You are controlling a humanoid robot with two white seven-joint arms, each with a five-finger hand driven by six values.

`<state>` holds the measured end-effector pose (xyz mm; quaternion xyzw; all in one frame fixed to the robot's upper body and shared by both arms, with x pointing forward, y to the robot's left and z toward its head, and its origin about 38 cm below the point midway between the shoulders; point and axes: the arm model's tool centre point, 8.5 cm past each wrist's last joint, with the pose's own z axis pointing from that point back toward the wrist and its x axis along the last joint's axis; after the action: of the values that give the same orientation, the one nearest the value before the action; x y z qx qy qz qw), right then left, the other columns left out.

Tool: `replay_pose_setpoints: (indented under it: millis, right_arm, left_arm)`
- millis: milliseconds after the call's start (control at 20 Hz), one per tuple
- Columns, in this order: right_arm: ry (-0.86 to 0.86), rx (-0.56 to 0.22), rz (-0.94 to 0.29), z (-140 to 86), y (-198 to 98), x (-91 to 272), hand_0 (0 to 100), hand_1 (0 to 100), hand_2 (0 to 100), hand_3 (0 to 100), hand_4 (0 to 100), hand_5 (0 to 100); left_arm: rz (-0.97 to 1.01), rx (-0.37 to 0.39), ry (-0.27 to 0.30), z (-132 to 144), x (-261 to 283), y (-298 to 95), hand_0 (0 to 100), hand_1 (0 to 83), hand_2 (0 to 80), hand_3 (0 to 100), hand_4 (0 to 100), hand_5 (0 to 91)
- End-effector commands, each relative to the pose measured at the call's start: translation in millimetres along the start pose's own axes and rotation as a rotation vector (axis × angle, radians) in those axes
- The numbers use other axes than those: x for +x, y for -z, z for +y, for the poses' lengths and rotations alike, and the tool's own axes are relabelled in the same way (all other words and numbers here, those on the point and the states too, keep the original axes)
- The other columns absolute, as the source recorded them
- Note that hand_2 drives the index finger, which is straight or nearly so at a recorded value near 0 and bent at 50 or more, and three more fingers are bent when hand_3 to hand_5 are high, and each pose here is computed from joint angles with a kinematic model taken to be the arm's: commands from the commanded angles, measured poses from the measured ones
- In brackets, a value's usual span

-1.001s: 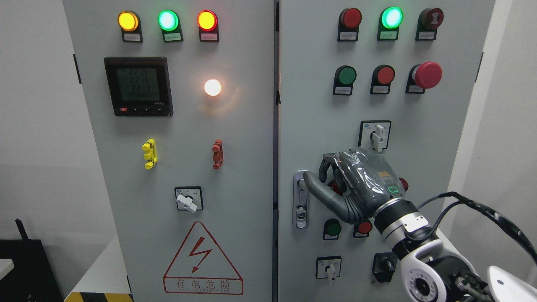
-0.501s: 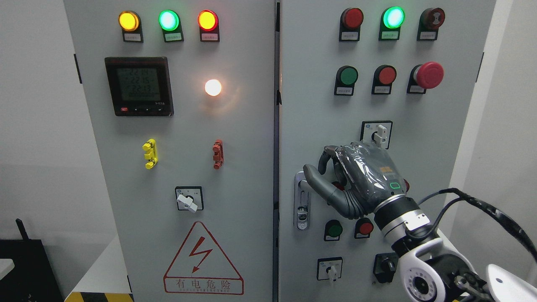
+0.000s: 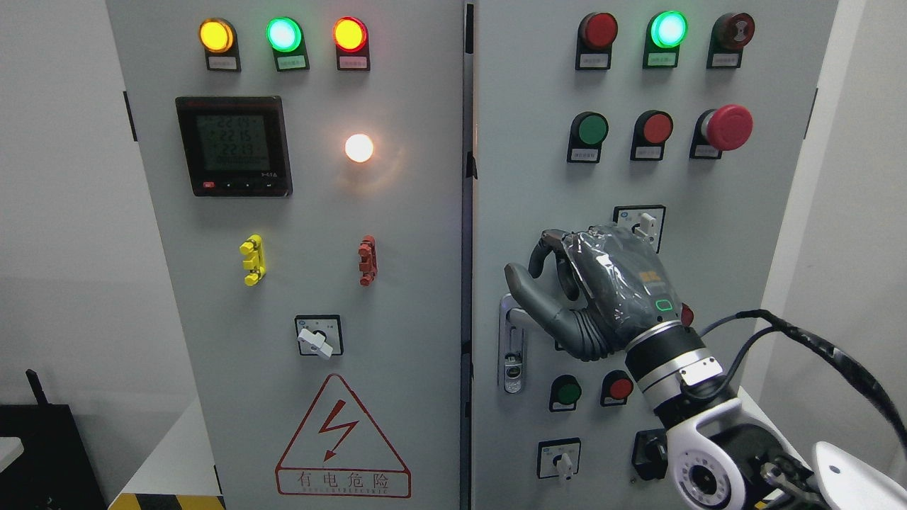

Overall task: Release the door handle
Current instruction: 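Push the cabinet door edge open with the right hand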

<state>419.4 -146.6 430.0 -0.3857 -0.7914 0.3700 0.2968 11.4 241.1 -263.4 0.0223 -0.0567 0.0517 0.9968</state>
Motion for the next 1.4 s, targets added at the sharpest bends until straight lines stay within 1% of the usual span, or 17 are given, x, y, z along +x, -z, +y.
replay_pose_setpoints:
  millis: [0,501,651,851,951,1102,1252,1352]
  right_arm:
    - [0.029,-0.060,-0.030,-2.5,3.8,12.8,44,0,53,100,98,100]
    - [0.053,-0.170,-0.065,-19.3,-0.8,15.8,44,2,51,100,95,100]
    - [0.046,-0.217,-0.074,-21.6,-3.9,16.7,44,3,50,98,94,100]
    - [0.039,-0.256,-0.101,-28.0,-4.9,18.9,44,6,54,98,93,100]
    - [0.025,-0.297,-0.104,-32.7,-7.1,16.7,44,7,55,98,93,100]
    - [0.021,-0.323,-0.132,-32.8,-14.3,13.1,44,9,56,98,92,100]
    - [-0.001,-0.372,-0.153,-36.0,-21.8,10.3,44,10,56,97,92,100]
    - [-0.003,-0.388,-0.165,-38.1,-26.6,7.6,44,10,56,97,92,100]
  left_arm:
    - [0.002,-0.002,-0.002,0.1,-10.2,-0.7,12,38.9,0.0,0,0,0.0]
    - [0.002,-0.002,-0.002,0.1,-10.2,-0.7,12,38.9,0.0,0,0,0.0]
    - [0.002,-0.002,-0.002,0.1,-10.2,-0.7,12,38.9,0.0,0,0,0.0]
    - [0.002,-0.002,-0.002,0.1,-10.2,-0.7,12,38.9,0.0,0,0,0.0]
    - [0.002,-0.002,-0.002,0.1,-10.2,-0.7,12,38.9,0.0,0,0,0.0]
    - [0.002,-0.002,-0.002,0.1,-10.2,-0.7,12,38.9,0.0,0,0,0.0]
    - [0.002,-0.002,-0.002,0.1,-10.2,-0.7,12,38.9,0.0,0,0,0.0]
    - [0.002,-0.002,-0.002,0.1,-10.2,-0.7,12,38.9,0.0,0,0,0.0]
